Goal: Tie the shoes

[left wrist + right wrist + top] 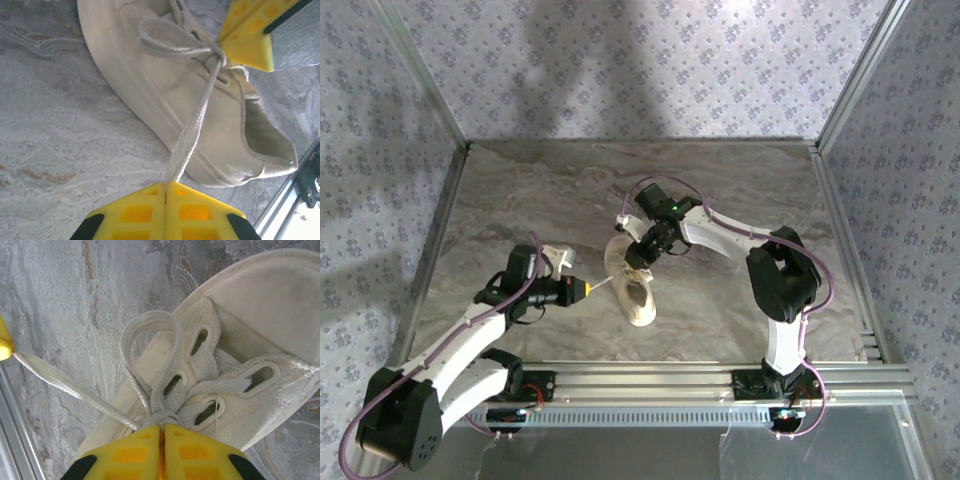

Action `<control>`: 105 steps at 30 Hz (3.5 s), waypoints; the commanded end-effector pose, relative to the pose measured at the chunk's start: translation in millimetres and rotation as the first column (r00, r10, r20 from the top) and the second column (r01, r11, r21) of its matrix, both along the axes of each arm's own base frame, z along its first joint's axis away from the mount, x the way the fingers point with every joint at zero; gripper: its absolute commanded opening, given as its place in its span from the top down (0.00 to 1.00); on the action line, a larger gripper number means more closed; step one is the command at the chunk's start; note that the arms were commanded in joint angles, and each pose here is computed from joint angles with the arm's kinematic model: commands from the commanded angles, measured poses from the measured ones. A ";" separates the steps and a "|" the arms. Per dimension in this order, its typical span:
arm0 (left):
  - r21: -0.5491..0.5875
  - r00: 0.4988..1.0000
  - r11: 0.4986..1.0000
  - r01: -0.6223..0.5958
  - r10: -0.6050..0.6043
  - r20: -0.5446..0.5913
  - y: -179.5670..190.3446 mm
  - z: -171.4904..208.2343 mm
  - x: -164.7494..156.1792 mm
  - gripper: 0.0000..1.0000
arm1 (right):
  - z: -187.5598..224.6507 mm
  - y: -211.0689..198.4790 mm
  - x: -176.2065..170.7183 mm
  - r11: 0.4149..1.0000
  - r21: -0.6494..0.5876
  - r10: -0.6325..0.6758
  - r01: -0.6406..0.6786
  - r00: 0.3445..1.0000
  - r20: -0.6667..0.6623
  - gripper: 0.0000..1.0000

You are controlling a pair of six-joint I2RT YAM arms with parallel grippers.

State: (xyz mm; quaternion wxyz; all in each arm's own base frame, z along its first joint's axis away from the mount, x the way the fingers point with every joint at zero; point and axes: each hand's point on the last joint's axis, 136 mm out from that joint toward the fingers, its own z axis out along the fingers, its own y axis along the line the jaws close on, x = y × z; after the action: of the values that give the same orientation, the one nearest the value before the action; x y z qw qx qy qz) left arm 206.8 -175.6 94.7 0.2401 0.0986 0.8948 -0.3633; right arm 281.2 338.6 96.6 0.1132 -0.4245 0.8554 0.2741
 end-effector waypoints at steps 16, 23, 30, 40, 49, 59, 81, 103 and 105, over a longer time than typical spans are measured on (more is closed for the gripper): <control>0.011 0.961 0.965 -0.261 0.261 -0.096 20.1 27.4 51.5 0.55 | 61.2 -56.8 4.9 0.979 0.135 -0.164 0.154 0.984 0.067 0.49; 0.016 0.941 0.965 -0.262 0.259 -0.218 -4.2 26.0 77.2 0.37 | 17.3 -82.3 -26.9 0.983 0.087 -0.165 0.164 0.986 0.010 0.47; 0.093 0.910 0.938 -0.334 0.347 -0.227 -25.0 23.8 97.4 0.36 | 4.6 -71.7 -32.0 0.991 0.080 -0.103 0.102 0.995 0.008 0.45; 0.138 0.890 0.930 -0.341 0.367 -0.270 -55.9 2.7 101.6 0.38 | -7.9 -51.2 -25.0 0.999 0.047 -0.023 0.023 1.000 0.011 0.44; 0.151 0.886 0.936 -0.318 0.350 -0.303 -72.2 -14.2 100.2 0.39 | -14.7 -40.6 -27.6 0.999 0.021 0.031 -0.032 0.999 0.016 0.45; 0.189 0.894 0.932 -0.309 0.353 -0.276 -64.1 -9.3 96.6 0.98 | -21.1 -55.7 -27.8 0.997 -0.075 0.030 -0.026 0.998 0.057 0.90; 0.359 0.942 0.920 -0.153 0.246 -0.229 -41.7 -28.6 61.4 1.00 | -32.4 -94.0 -27.3 0.985 -0.165 -0.061 0.056 0.998 -0.029 1.00; 0.362 0.902 0.903 -0.231 0.338 -0.269 2.6 -69.1 33.8 1.00 | -60.1 -105.9 -35.6 0.969 -0.210 -0.185 0.131 0.947 -0.262 1.00; 0.363 0.900 0.902 -0.235 0.343 -0.269 3.5 -70.7 32.8 1.00 | -62.4 -107.2 -37.9 0.967 -0.216 -0.195 0.137 0.941 -0.276 1.00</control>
State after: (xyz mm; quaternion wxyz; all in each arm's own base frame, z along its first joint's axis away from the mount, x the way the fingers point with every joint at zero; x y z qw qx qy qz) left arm 253.1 -190.1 37.8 0.1425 -0.0457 0.9650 -0.2152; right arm 253.6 246.4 43.0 0.0127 -0.3462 0.9033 0.2530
